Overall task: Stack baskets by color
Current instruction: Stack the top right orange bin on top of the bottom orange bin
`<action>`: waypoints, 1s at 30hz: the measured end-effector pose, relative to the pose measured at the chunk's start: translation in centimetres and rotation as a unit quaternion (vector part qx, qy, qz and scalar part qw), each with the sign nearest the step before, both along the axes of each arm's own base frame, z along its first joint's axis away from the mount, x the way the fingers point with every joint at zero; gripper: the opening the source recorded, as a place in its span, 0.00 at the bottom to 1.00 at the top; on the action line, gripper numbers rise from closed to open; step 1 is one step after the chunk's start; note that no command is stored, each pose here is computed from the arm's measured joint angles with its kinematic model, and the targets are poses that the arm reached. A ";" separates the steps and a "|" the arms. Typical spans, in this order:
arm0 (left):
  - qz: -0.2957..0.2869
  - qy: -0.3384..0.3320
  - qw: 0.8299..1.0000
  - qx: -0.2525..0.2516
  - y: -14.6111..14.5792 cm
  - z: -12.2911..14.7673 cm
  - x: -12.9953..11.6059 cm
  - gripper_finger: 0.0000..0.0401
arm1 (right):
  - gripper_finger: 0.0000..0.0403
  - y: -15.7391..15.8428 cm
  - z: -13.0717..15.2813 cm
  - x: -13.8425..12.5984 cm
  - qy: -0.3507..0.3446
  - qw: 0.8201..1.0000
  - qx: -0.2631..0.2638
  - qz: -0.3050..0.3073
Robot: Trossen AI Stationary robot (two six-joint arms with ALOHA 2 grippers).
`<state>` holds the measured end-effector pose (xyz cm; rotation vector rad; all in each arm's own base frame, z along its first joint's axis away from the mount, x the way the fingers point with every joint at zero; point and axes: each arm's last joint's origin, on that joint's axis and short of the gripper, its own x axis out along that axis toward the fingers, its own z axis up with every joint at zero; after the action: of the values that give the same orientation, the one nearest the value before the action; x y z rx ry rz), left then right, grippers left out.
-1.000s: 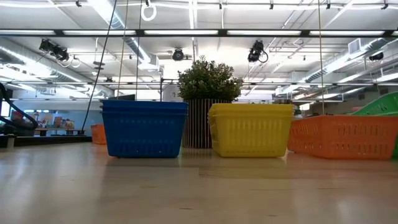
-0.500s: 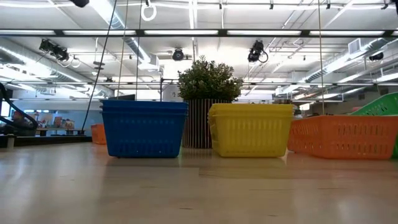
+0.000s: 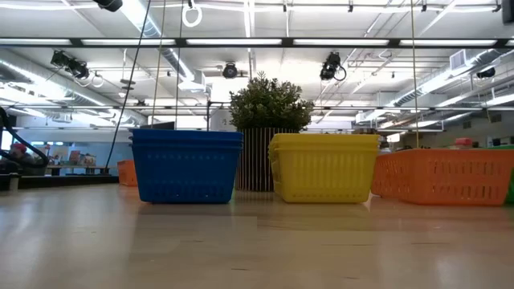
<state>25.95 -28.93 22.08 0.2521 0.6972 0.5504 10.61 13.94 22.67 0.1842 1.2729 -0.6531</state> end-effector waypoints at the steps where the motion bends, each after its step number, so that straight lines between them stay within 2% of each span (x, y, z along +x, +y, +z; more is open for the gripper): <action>1: 0.000 0.000 1.000 0.000 0.0 0.0 0.0 0.31 | 0.10 0.1 0.4 0.2 -0.033 0.999 -0.012 0.012; 3: 0.000 -0.002 1.000 0.004 0.0 0.0 0.0 0.31 | 0.10 0.4 0.7 0.9 -0.111 0.993 -0.035 0.033; 5: -0.005 0.005 1.000 0.018 0.2 0.0 0.0 0.31 | 0.10 0.2 0.6 2.1 -0.172 0.983 -0.051 0.028; 8: -0.011 0.046 0.998 0.050 1.3 -1.2 -0.4 0.26 | 0.10 -1.5 -0.7 4.3 -0.174 0.982 -0.075 0.027; 10: -0.001 0.060 0.997 0.052 2.7 -2.0 -1.0 0.20 | 0.11 -3.1 -1.7 6.1 -0.174 0.978 -0.106 0.043; 14: 0.010 0.010 1.000 -0.023 5.2 -4.1 -2.5 0.03 | 0.13 -7.4 -3.1 10.1 -0.159 0.975 -0.128 0.092; 17: -0.018 -0.056 0.994 -0.094 6.7 -4.7 -3.4 0.03 | 0.16 -11.8 -2.9 12.7 -0.173 0.971 -0.112 0.125; 19: -0.038 -0.099 0.986 -0.129 7.7 -4.5 -4.0 0.03 | 0.19 -14.9 -2.2 14.0 -0.211 0.963 -0.094 0.139; 22: -0.059 -0.153 0.974 -0.159 9.1 -3.6 -4.6 0.02 | 0.26 -18.8 -1.3 14.8 -0.246 0.957 -0.074 0.136; 25: -0.066 -0.189 0.972 -0.127 10.7 -2.6 -5.0 0.01 | 0.33 -21.6 -2.6 15.1 -0.210 0.967 -0.071 0.126; 27: -0.043 -0.202 0.975 -0.087 12.0 -2.6 -5.3 0.02 | 0.37 -22.8 -4.1 15.6 -0.183 0.973 -0.070 0.123; 30: -0.009 -0.216 0.974 -0.069 13.4 -2.8 -5.2 0.04 | 0.41 -23.8 -5.8 16.6 -0.152 0.978 -0.090 0.114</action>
<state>20.75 -15.55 19.32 0.0055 0.3063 0.5143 27.20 -9.87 16.82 -0.0119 0.9178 -0.5159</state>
